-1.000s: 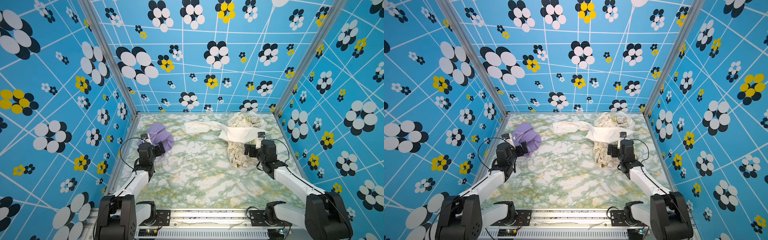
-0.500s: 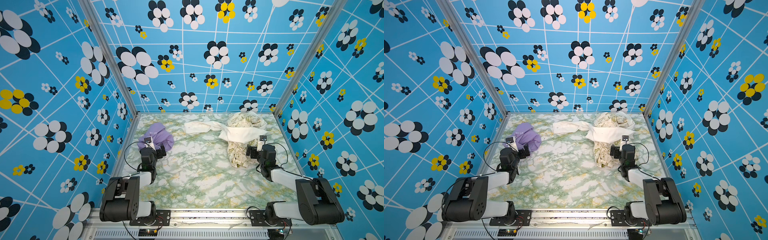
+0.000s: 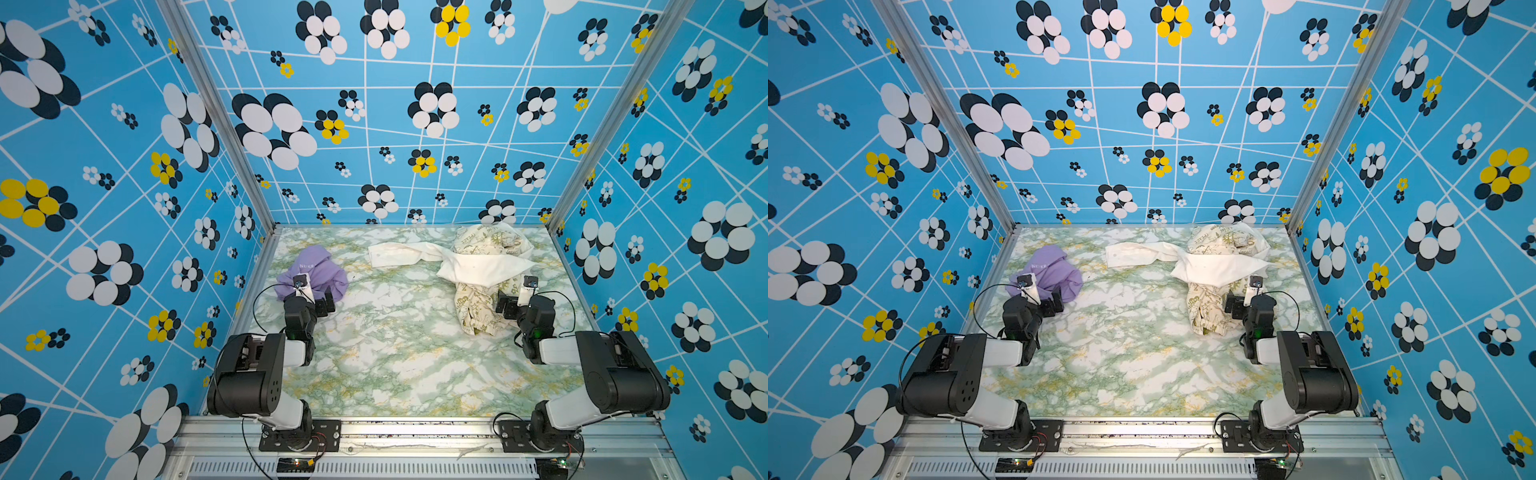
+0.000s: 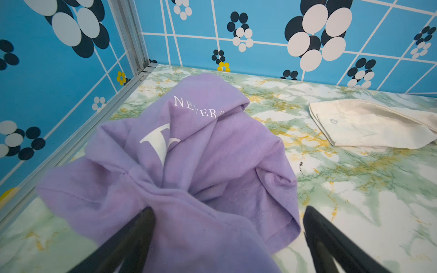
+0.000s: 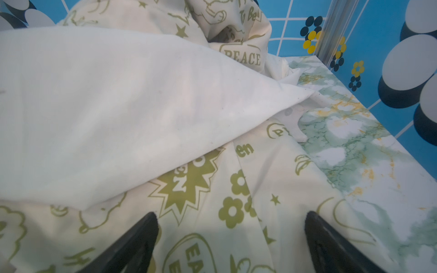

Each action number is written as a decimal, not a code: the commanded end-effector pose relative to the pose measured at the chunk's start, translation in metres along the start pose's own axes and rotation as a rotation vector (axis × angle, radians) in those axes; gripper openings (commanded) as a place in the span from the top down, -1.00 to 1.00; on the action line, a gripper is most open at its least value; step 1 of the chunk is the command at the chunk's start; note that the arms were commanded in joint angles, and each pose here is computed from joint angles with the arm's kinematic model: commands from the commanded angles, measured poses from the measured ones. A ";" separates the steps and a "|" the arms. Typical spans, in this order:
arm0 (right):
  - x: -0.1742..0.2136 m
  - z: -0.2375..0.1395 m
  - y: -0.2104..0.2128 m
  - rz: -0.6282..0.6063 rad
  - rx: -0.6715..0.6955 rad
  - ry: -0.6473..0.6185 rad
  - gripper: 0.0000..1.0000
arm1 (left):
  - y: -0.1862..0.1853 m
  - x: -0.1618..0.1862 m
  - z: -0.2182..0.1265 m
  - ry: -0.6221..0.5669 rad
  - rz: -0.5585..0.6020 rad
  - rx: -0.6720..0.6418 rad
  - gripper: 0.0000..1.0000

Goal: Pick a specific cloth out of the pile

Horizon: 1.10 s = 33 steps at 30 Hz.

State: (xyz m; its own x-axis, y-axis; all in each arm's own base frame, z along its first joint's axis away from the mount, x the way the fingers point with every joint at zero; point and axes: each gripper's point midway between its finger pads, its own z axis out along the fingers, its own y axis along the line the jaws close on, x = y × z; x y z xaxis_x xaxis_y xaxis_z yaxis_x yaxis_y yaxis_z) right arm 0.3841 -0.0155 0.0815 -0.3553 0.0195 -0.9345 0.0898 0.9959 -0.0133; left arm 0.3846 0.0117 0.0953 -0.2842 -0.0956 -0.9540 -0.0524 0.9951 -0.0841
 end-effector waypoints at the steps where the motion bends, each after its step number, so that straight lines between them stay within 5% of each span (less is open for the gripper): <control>1: -0.015 0.003 0.003 0.017 -0.020 -0.037 -0.99 | -0.004 -0.005 0.001 -0.020 0.017 0.030 -0.99; 33: -0.014 0.009 -0.002 0.018 0.009 -0.001 -0.98 | -0.021 -0.002 0.012 0.045 0.079 0.082 -0.99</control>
State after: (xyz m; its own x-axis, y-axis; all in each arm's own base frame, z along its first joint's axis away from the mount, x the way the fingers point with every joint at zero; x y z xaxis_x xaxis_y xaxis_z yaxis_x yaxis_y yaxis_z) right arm 0.3931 -0.0155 0.0878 -0.3551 0.0260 -0.9345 0.0921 0.9957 -0.0073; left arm 0.3937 -0.0029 0.0930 -0.3278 -0.0360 -0.9441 0.0202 0.9988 -0.0451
